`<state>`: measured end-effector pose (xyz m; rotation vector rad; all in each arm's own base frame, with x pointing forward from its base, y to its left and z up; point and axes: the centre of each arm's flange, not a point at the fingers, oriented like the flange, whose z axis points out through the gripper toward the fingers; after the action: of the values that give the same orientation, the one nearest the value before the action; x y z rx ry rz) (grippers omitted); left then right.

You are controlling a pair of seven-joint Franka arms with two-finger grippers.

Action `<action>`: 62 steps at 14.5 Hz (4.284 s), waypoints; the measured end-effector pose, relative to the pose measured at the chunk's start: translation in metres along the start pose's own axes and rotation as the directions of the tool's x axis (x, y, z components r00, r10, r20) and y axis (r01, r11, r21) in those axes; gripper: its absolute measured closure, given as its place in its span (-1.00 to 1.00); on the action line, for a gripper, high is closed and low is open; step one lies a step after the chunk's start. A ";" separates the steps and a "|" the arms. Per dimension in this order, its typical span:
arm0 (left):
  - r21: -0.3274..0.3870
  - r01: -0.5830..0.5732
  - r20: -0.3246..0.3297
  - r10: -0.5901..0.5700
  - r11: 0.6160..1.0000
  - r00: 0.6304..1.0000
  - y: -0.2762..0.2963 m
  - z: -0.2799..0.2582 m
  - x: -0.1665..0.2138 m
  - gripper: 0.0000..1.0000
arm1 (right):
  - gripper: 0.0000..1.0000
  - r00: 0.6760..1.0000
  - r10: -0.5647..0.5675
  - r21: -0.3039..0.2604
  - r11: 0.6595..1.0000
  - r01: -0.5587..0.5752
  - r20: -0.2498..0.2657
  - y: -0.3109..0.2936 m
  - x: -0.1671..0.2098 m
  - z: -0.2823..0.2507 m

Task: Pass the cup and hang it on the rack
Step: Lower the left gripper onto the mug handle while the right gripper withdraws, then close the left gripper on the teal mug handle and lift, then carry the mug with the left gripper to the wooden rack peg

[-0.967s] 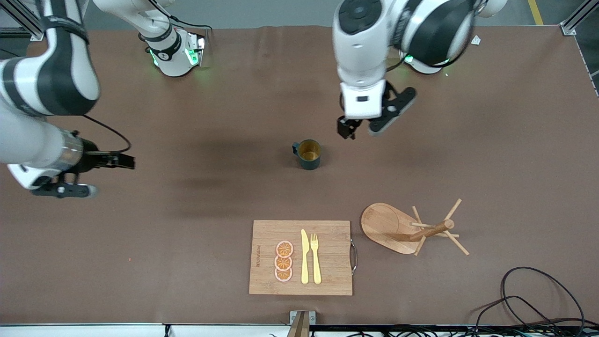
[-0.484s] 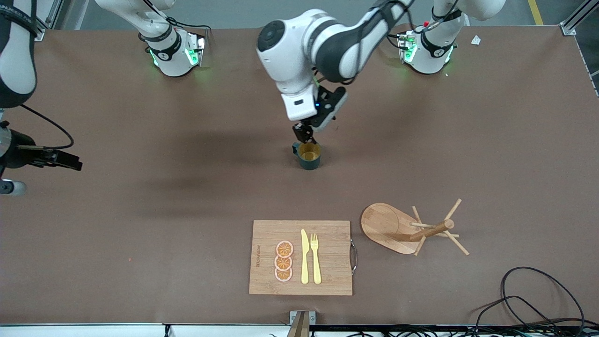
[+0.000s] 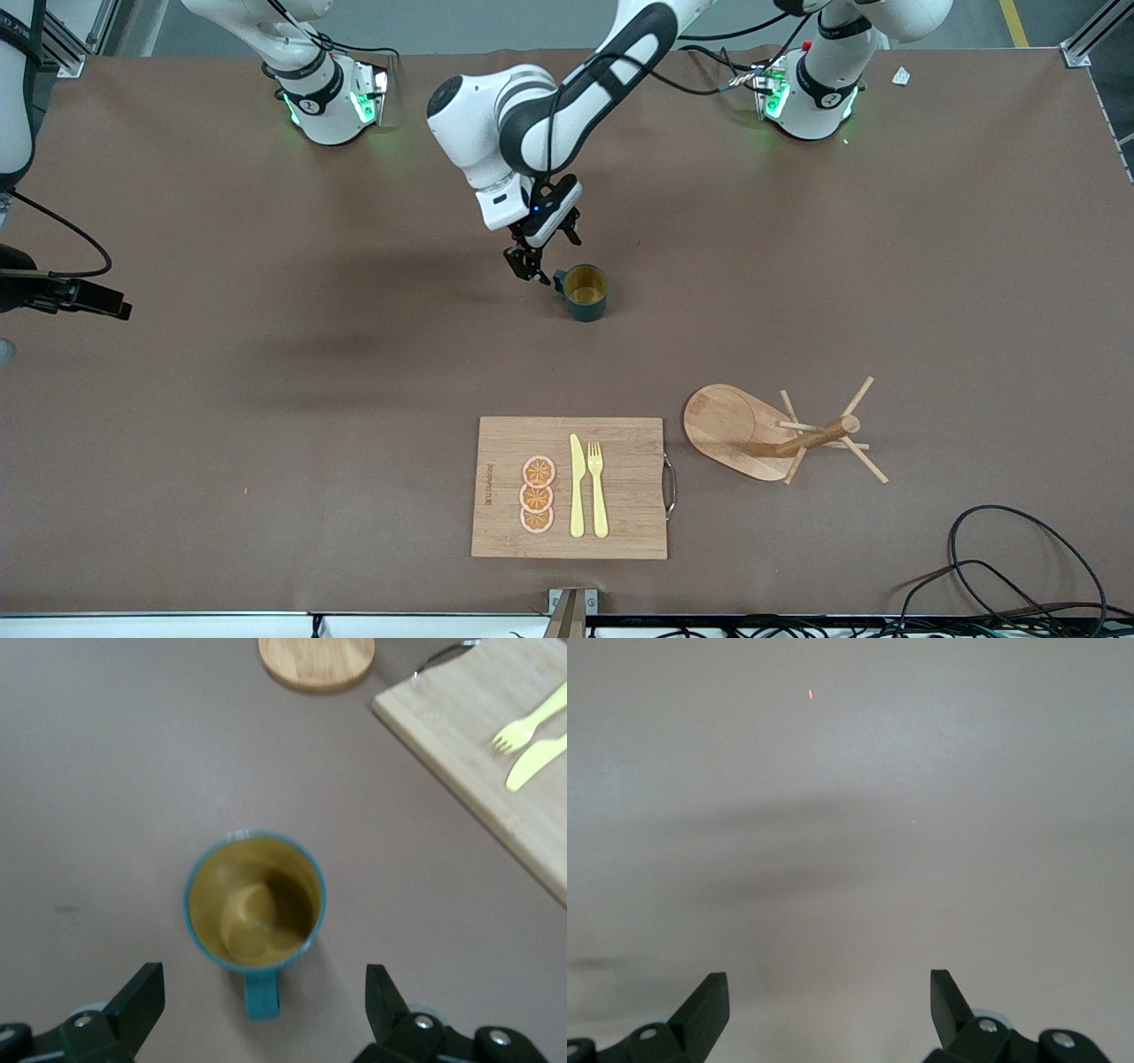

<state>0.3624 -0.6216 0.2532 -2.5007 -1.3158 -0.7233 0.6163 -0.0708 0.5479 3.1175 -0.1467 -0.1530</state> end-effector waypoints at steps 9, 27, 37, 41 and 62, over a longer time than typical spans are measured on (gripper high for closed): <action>-0.071 0.014 -0.166 -0.026 0.997 0.986 -0.023 0.067 -0.085 -1.00 | -1.00 0.998 -0.048 0.024 0.999 0.047 0.042 -0.031 -0.010 -0.007; -0.086 -0.003 -0.188 -0.014 0.996 0.982 -0.019 0.092 -0.094 -0.44 | -1.00 0.999 -0.035 0.040 0.999 0.036 -0.026 -0.006 -0.107 -0.084; -0.016 -0.105 -0.264 0.097 0.994 0.960 -0.024 0.103 -0.085 -0.27 | -1.00 0.997 -0.072 0.041 0.996 0.074 -0.026 -0.004 -0.119 -0.093; -0.019 -0.110 -0.263 0.101 0.994 0.960 -0.023 0.101 -0.086 0.51 | -1.00 0.997 -0.073 0.040 0.996 0.074 -0.033 -0.004 -0.125 -0.107; 0.138 0.154 0.573 -0.205 0.979 0.793 0.088 0.007 0.335 0.58 | -1.00 0.997 -0.076 0.043 0.996 0.076 0.010 -0.005 -0.130 -0.106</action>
<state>0.5966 -0.4313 0.4239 -2.6540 -1.7481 0.1169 0.4981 -0.0525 0.6658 3.1671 -0.0323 -0.1711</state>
